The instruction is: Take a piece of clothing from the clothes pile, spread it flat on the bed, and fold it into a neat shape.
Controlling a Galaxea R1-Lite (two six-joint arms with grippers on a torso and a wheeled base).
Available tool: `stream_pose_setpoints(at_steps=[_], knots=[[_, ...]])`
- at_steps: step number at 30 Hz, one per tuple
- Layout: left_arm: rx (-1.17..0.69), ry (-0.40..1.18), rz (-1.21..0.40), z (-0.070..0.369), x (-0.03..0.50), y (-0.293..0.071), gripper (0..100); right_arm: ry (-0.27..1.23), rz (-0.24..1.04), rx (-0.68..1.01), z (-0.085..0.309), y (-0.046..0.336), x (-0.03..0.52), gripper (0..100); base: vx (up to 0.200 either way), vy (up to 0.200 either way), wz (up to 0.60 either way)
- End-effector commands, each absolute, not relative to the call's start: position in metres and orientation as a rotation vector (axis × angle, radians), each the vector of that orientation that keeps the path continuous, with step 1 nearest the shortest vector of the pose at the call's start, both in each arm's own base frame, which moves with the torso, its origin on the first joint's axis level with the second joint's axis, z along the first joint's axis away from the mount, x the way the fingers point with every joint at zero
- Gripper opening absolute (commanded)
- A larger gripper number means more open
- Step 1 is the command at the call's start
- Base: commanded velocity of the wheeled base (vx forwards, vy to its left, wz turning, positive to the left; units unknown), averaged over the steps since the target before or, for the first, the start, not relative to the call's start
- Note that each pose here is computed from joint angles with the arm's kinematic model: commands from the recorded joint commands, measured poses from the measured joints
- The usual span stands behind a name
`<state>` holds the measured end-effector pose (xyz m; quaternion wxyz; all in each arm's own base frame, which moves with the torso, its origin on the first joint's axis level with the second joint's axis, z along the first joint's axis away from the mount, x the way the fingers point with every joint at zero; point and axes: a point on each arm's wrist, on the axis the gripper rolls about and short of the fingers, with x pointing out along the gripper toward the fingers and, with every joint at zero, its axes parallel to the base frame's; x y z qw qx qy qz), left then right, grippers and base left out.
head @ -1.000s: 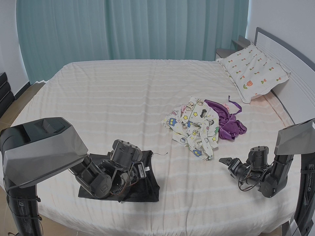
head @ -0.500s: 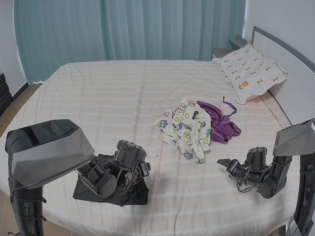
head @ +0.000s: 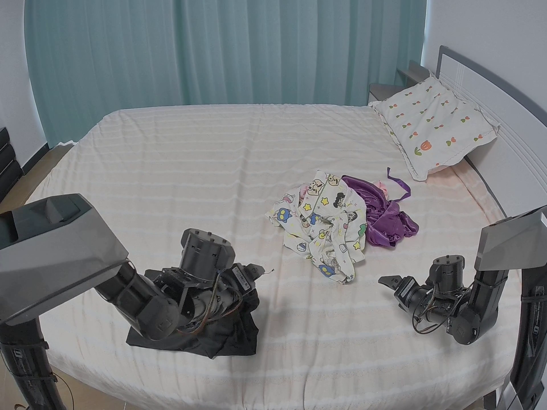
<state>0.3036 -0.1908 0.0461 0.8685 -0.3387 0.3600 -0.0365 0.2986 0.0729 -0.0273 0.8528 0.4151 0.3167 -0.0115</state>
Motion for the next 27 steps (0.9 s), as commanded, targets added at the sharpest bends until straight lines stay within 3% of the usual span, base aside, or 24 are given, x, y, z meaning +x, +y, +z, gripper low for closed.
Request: stream_pose_setpoints(at_steps=[1, 6, 9, 10, 17, 27], knots=[[-0.741, 0.788, -0.043, 0.049, 0.290, -0.164, 100, 0.668, -0.024, 0.873, -0.028, 0.073, 0.298, 100, 0.000, 0.000, 0.00], [-0.860, 0.805, 0.028, 0.034, 0.290, -0.133, 100, 0.669, -0.023, 0.874, -0.028, 0.073, 0.298, 100, 0.000, 0.000, 0.00], [-0.864, 0.816, 0.026, 0.032, 0.288, -0.132, 100, 0.669, -0.023, 0.874, -0.028, 0.073, 0.298, 100, -0.200, 0.000, 0.00], [-0.860, 0.881, 0.040, 0.022, 0.275, -0.125, 100, 0.670, -0.025, 0.874, -0.028, 0.073, 0.298, 100, 0.000, 0.000, 0.00], [-0.843, 0.909, 0.040, 0.020, 0.265, -0.117, 100, 0.678, -0.030, 0.871, -0.031, 0.073, 0.298, 100, 0.000, 0.000, 0.00], [-0.882, 0.821, 0.034, 0.022, 0.268, -0.100, 100, 0.677, -0.029, 0.866, -0.031, 0.074, 0.298, 100, 0.000, 0.000, 0.00]])
